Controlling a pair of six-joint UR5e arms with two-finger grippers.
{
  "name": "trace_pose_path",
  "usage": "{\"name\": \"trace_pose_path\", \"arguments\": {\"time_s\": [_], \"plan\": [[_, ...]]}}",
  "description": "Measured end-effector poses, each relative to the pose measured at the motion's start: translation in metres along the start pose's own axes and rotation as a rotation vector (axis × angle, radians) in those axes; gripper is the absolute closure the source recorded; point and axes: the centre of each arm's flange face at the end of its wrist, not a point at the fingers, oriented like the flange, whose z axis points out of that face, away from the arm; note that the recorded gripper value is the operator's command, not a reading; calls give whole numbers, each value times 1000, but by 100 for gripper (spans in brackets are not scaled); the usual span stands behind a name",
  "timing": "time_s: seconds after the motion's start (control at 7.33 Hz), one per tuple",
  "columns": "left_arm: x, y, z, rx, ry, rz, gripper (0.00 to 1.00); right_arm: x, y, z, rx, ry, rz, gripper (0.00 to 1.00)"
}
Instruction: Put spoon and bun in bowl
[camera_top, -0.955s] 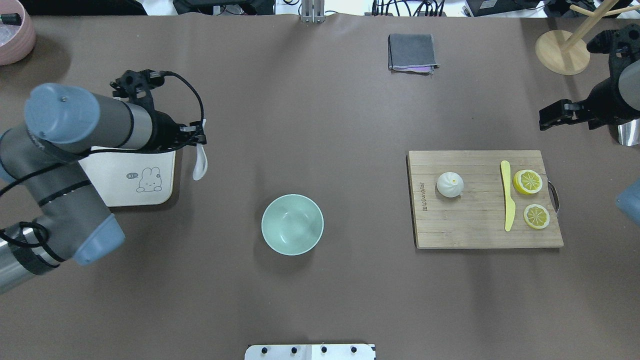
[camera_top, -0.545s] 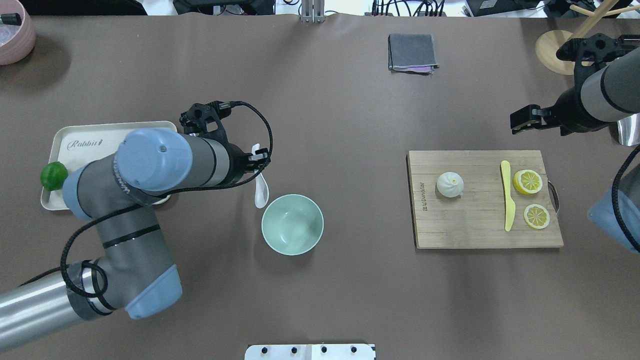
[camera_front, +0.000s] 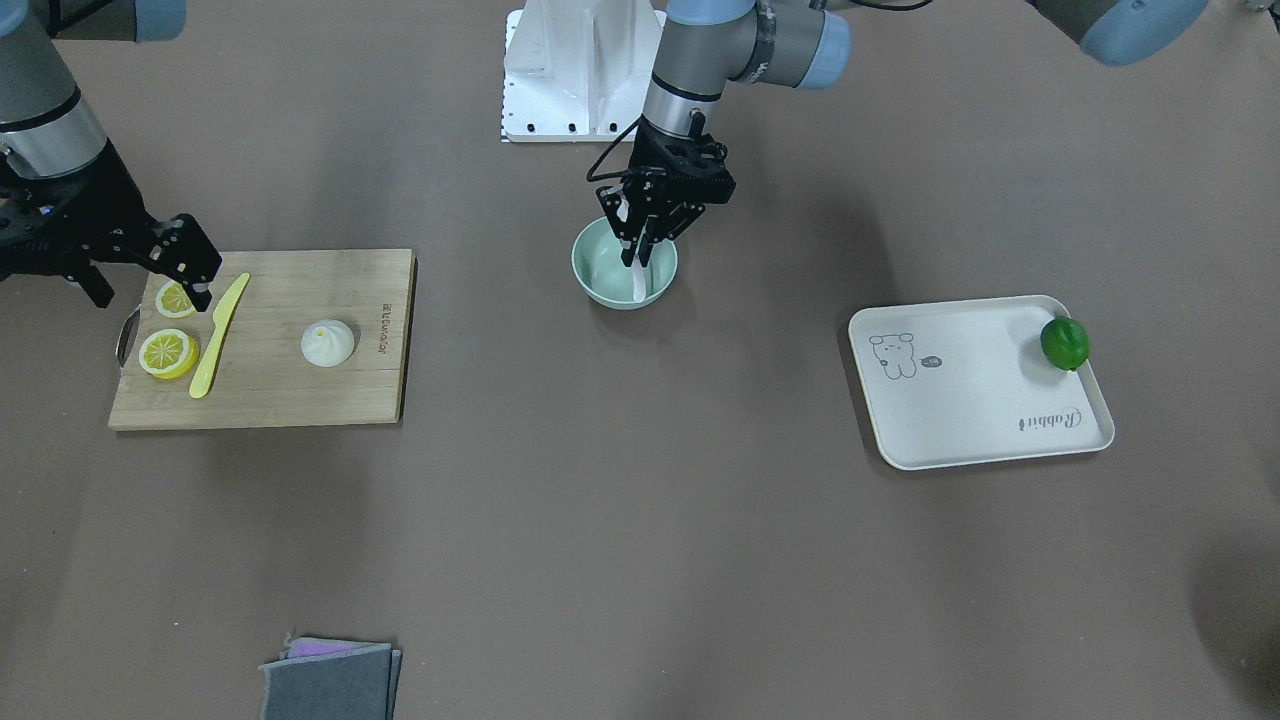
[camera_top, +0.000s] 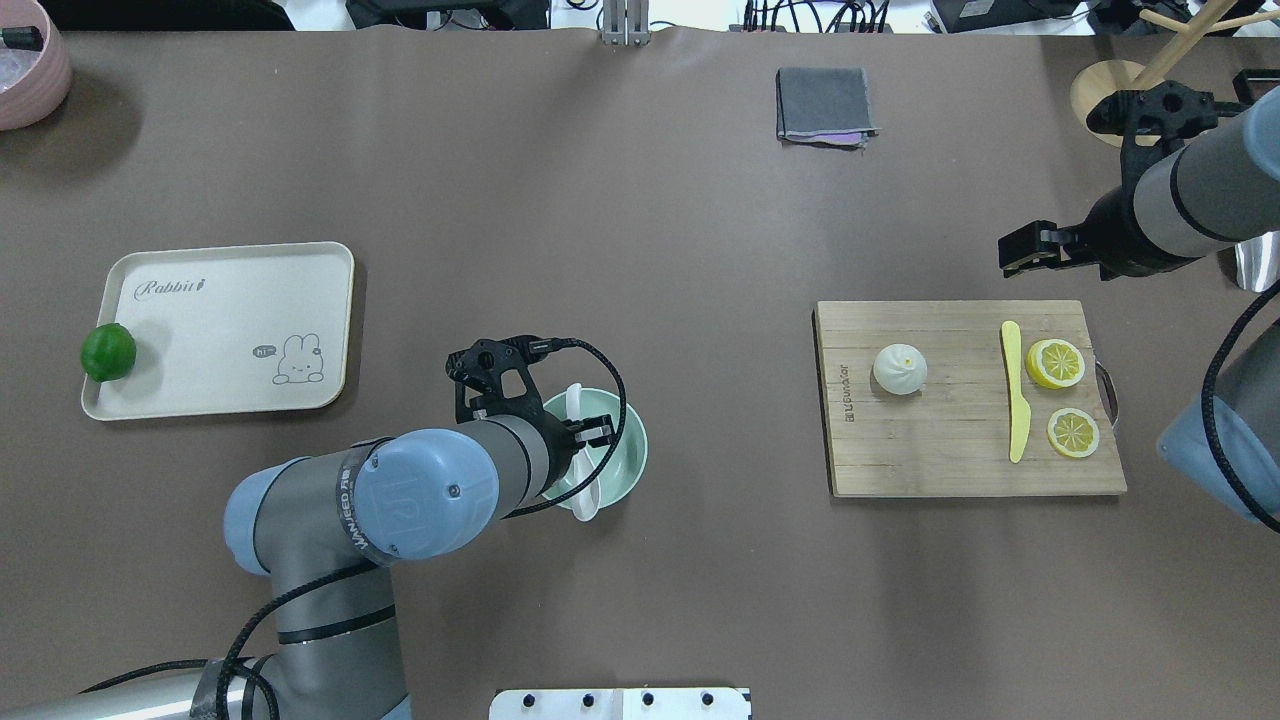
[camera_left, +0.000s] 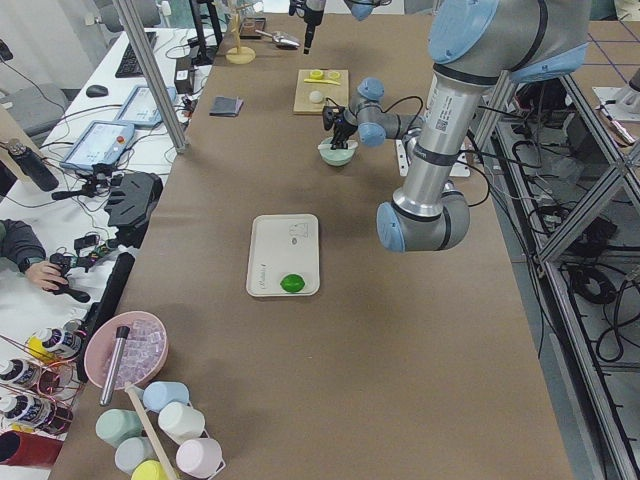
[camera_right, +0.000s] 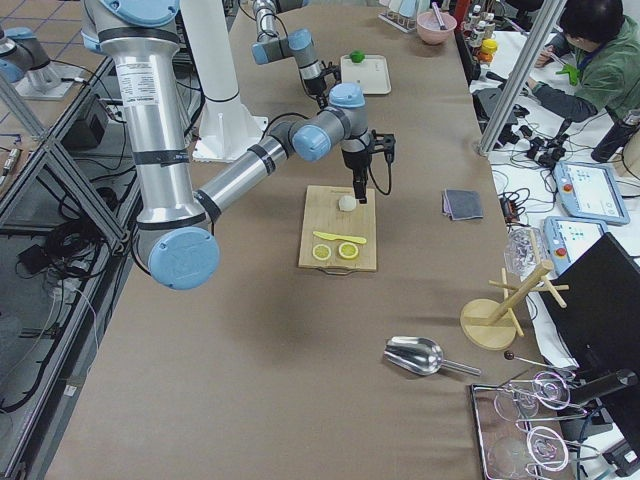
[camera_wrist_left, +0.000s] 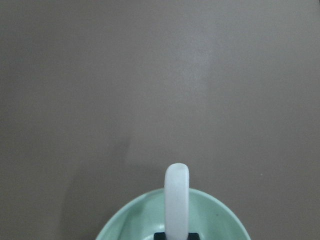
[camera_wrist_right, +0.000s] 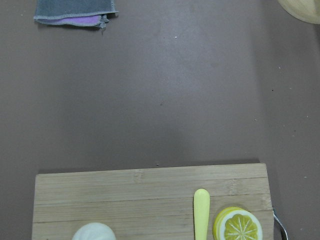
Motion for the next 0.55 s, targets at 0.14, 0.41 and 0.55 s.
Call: {"name": "trace_pose_path", "arguments": {"time_s": [0.14, 0.41, 0.55], "plan": [[2, 4, -2, -3, 6, 7, 90, 0, 0, -1, 1, -1, 0, 1], [3, 2, -5, -4, 12, 40, 63, 0, 0, -1, 1, -1, -1, 1], [2, -2, -5, 2, 11, 54, 60, 0, 1, 0, 0, 0, -2, 1]]}}
